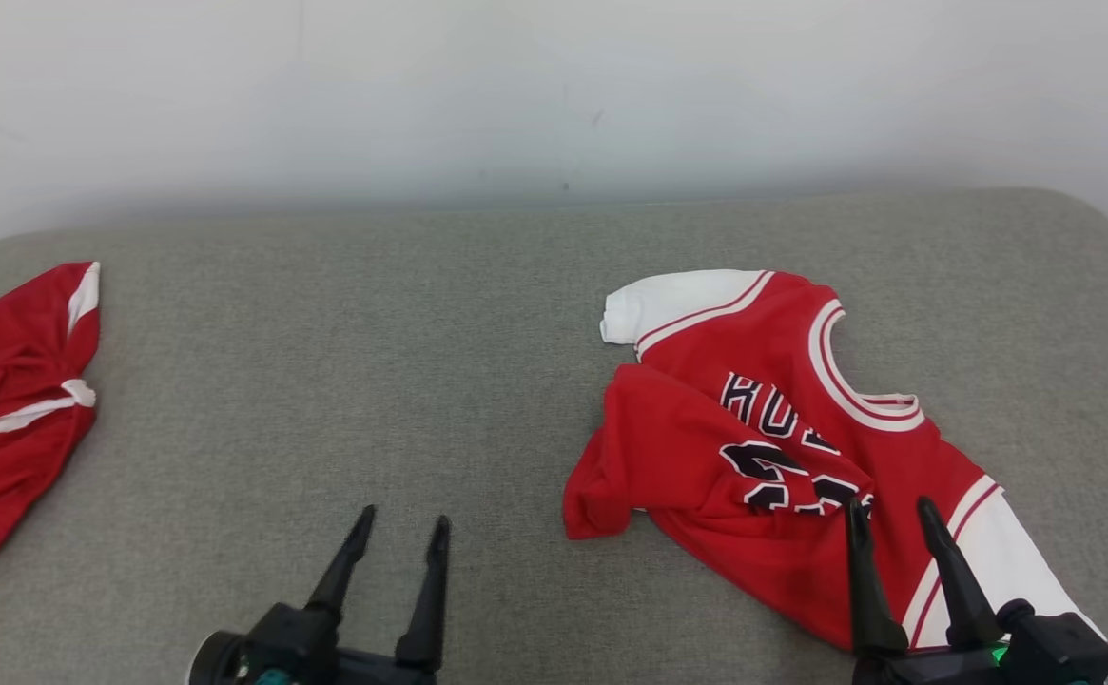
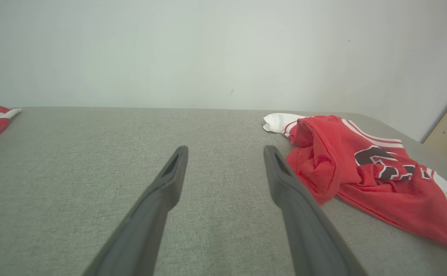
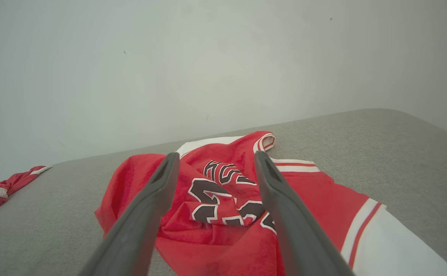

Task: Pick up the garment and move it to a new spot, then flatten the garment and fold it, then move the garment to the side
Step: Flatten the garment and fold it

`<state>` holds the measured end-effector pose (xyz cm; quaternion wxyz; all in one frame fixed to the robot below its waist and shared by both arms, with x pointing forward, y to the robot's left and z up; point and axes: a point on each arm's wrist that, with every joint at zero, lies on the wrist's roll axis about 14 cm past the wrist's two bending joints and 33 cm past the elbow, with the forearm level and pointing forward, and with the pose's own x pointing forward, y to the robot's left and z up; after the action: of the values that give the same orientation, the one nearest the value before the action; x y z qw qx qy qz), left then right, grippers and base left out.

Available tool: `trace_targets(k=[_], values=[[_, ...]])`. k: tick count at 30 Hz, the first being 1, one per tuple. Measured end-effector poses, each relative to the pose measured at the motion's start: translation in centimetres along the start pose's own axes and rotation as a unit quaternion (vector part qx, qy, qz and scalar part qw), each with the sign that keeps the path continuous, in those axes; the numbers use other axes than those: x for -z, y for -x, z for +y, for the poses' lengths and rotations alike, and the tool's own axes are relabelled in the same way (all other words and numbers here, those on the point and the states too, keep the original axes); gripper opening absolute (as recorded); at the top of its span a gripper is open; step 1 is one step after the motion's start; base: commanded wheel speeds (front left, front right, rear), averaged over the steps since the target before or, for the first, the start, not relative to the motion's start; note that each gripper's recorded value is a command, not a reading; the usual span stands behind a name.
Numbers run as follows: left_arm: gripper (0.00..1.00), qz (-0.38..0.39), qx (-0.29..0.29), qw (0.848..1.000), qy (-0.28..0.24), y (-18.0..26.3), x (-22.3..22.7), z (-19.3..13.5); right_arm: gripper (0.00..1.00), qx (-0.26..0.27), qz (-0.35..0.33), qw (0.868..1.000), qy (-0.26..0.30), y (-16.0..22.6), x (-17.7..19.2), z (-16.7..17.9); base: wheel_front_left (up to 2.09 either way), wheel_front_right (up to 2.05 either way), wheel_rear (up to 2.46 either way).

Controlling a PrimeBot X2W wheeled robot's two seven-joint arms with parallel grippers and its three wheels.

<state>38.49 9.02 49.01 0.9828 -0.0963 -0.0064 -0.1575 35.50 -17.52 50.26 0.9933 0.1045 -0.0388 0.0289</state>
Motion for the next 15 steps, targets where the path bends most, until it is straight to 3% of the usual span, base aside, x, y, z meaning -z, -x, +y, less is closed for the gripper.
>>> trace_targets(k=[15], values=[[1.00,0.058,0.178,0.982,-0.020,-4.7,3.4,-9.4,1.00,0.042,-0.002,0.999,-0.010,1.1,-0.3,-2.3,0.00,0.00,0.00]])
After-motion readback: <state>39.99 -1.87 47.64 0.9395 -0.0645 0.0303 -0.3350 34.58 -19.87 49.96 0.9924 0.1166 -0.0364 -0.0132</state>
